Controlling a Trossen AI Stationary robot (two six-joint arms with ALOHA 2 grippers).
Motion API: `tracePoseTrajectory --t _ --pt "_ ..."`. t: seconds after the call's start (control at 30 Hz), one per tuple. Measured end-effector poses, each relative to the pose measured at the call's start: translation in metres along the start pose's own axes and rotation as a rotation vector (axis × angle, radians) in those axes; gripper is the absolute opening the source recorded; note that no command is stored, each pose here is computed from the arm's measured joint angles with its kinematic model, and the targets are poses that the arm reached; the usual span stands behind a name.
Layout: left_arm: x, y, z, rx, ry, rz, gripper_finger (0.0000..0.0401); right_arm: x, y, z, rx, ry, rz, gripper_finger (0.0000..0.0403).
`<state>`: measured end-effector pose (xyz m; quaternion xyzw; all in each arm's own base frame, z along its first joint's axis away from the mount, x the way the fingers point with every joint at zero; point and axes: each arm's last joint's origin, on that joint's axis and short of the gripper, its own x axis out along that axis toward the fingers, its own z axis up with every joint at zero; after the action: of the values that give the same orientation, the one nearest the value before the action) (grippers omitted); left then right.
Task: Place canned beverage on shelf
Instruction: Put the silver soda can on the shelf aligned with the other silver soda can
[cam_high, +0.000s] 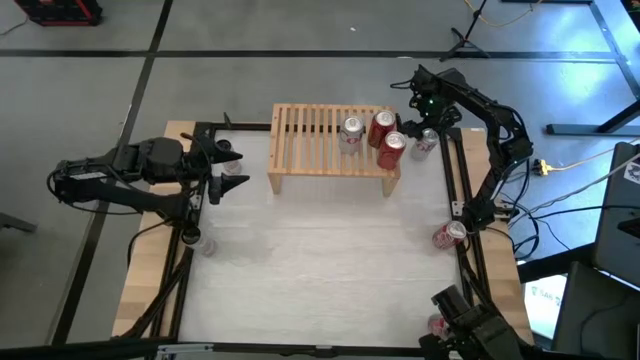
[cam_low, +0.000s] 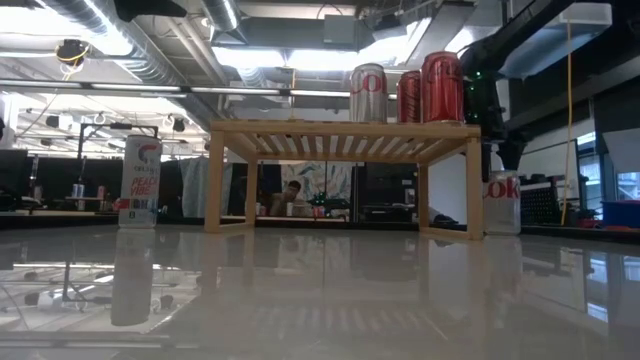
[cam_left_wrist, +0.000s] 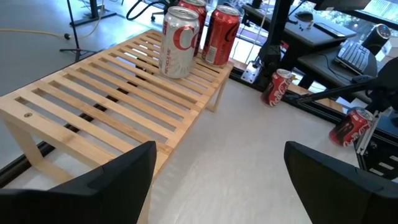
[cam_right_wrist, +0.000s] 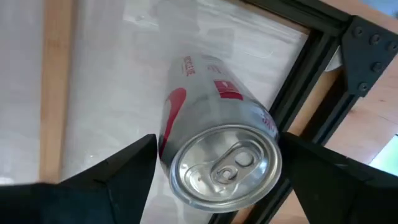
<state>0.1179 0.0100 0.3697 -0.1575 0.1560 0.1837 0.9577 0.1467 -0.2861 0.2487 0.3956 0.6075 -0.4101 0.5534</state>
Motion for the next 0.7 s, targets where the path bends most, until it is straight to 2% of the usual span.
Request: tracePoseTrajectory --t 0.2,0.33,0.7 --pt "0.000 0.000 0.000 0.000 -0.001 0.001 0.0348 0.000 -0.002 -0.001 0.006 0.004 -0.066 0.0324" --pt "0.000 0.000 0.000 0.000 -0.002 0.006 0.0348 0.001 -0.001 -0.001 0.048 0.011 -0.039 0.0324" --pt "0.000 0.000 0.000 0.000 -0.003 0.007 0.0348 0.012 0.000 0.003 0.048 0.078 -0.034 0.0324"
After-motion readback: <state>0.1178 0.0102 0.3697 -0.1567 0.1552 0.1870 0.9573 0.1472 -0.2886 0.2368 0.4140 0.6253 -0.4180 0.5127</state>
